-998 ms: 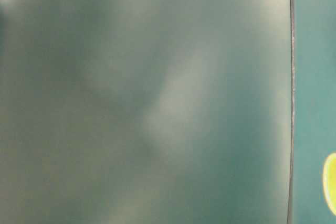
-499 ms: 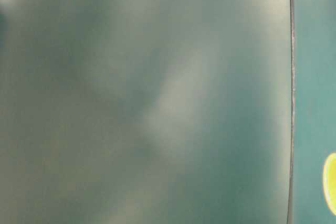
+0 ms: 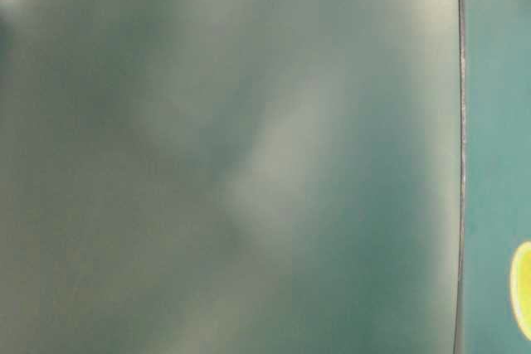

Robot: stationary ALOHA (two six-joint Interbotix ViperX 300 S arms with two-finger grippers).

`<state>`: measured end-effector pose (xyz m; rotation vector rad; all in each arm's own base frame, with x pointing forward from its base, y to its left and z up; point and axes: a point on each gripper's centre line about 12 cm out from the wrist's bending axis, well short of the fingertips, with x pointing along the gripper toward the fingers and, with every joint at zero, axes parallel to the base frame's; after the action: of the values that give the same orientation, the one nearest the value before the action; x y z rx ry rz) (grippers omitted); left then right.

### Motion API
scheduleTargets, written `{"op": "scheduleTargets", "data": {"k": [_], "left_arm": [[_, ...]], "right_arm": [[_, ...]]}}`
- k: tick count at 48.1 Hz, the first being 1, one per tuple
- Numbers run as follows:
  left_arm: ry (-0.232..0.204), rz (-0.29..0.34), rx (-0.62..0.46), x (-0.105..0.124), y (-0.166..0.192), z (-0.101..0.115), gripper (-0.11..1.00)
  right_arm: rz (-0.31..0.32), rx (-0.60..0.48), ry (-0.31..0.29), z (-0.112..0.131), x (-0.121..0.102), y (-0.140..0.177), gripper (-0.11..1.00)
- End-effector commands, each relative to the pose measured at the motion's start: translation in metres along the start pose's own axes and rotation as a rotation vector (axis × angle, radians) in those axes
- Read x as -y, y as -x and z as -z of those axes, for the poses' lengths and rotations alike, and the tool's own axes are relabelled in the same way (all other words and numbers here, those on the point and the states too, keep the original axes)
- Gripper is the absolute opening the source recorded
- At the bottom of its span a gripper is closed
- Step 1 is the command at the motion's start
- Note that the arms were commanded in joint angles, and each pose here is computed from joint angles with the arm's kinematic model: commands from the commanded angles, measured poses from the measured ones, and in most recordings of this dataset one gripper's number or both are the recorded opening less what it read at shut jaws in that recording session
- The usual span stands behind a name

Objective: Move the block toward the cup with right arm.
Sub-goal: 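Lower the open right gripper over the orange cube, then close the right gripper on the orange cube and lift it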

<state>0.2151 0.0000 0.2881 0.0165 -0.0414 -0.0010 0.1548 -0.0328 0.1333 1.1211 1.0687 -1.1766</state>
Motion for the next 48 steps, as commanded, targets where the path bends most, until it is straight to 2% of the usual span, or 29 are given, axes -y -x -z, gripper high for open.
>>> {"op": "scheduleTargets", "data": {"k": [1, 14, 21, 37, 48], "left_arm": [[-0.003, 0.000, 0.035, 0.000, -0.003, -0.012, 0.00], [-0.005, -0.002, 0.040, -0.001, -0.004, -0.014, 0.00], [-0.005, -0.002, 0.043, -0.001, -0.004, -0.015, 0.00], [-0.003, -0.002, 0.051, -0.001, -0.005, -0.019, 0.00], [-0.003, -0.002, 0.052, -0.001, -0.005, -0.019, 0.00]], "right_arm": [[-0.001, 0.003, -0.012, 0.000, 0.002, -0.001, 0.63], [0.020, 0.056, -0.020, -0.006, 0.009, -0.008, 0.63], [-0.003, 0.076, -0.032, -0.011, 0.006, -0.009, 0.63], [-0.009, 0.067, -0.011, -0.010, -0.004, -0.025, 0.63], [0.012, 0.086, 0.005, -0.015, -0.004, -0.030, 0.62]]}}
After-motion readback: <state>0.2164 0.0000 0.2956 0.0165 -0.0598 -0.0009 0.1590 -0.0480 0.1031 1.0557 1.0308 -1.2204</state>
